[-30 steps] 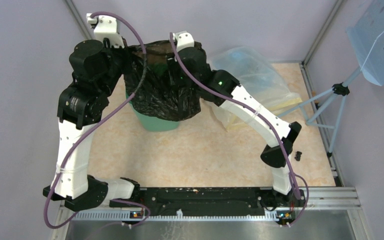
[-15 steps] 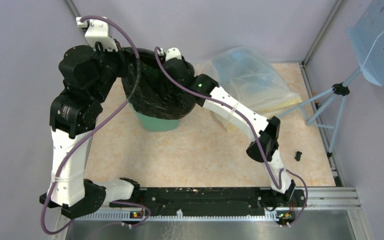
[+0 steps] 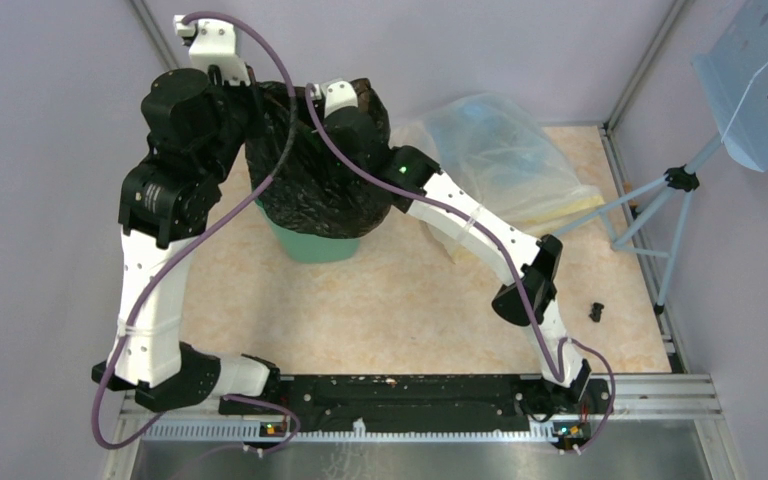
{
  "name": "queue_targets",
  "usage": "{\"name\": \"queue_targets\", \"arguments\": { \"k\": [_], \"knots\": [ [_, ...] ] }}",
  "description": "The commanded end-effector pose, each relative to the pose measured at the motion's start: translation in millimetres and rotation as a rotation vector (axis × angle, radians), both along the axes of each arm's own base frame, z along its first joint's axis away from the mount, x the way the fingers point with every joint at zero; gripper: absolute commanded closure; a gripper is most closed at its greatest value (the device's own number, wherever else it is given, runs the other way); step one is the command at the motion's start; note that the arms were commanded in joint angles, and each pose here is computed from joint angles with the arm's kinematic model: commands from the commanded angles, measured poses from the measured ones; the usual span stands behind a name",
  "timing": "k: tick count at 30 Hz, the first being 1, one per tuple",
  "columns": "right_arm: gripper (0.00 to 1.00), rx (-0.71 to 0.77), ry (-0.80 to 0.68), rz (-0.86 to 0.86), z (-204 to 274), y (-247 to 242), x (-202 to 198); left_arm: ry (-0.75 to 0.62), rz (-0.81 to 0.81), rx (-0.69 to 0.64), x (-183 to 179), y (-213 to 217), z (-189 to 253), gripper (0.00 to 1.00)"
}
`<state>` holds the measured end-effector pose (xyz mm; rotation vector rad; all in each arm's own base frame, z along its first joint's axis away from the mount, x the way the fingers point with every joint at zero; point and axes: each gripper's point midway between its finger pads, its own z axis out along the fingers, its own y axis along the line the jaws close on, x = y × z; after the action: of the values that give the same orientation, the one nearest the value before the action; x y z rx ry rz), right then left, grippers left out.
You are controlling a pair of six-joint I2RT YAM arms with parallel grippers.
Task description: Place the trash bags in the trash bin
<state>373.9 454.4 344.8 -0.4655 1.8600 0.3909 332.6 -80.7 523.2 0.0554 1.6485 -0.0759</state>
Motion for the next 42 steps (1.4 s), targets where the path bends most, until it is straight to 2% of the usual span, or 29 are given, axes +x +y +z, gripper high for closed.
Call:
{"name": "queue_targets", "arguments": {
  "k": [1, 8, 15, 19, 27, 35, 37, 39, 42],
  "knots": [
    [1.0, 0.123, -0.13, 0.053, 72, 2, -17, -0.107, 0.058, 0.009, 11, 10, 36, 1.0],
    [1.0, 0.174, -0.159, 0.178, 80, 32, -29, -0.19, 0.158, 0.019, 20, 28, 60, 1.0],
    [1.0, 0.115, -0.089, 0.216, 32, 55, -24, -0.219, 0.2, 0.048, 25, 36, 55, 1.0],
    [1.0, 0.07, -0.034, 0.221, 0, 64, -21, -0.19, 0.234, 0.064, 26, 44, 44, 1.0],
    [1.0, -0.025, 0.054, 0.207, -67, 74, -13, -0.115, 0.187, 0.021, 15, 38, 12, 1.0],
    [1.0, -0.045, 0.169, 0.201, -125, 78, 1, 0.01, 0.194, 0.056, 27, 44, -42, 1.0],
    [1.0, -0.055, 0.194, 0.2, -139, 80, 1, 0.033, 0.191, 0.031, 29, 44, -52, 1.0],
    [1.0, -0.058, 0.21, 0.216, -144, 82, -2, 0.063, 0.187, 0.032, 31, 45, -64, 1.0],
    [1.0, -0.035, 0.197, 0.225, -127, 81, -4, 0.12, 0.186, 0.034, 37, 49, -85, 1.0]
  ]
}}
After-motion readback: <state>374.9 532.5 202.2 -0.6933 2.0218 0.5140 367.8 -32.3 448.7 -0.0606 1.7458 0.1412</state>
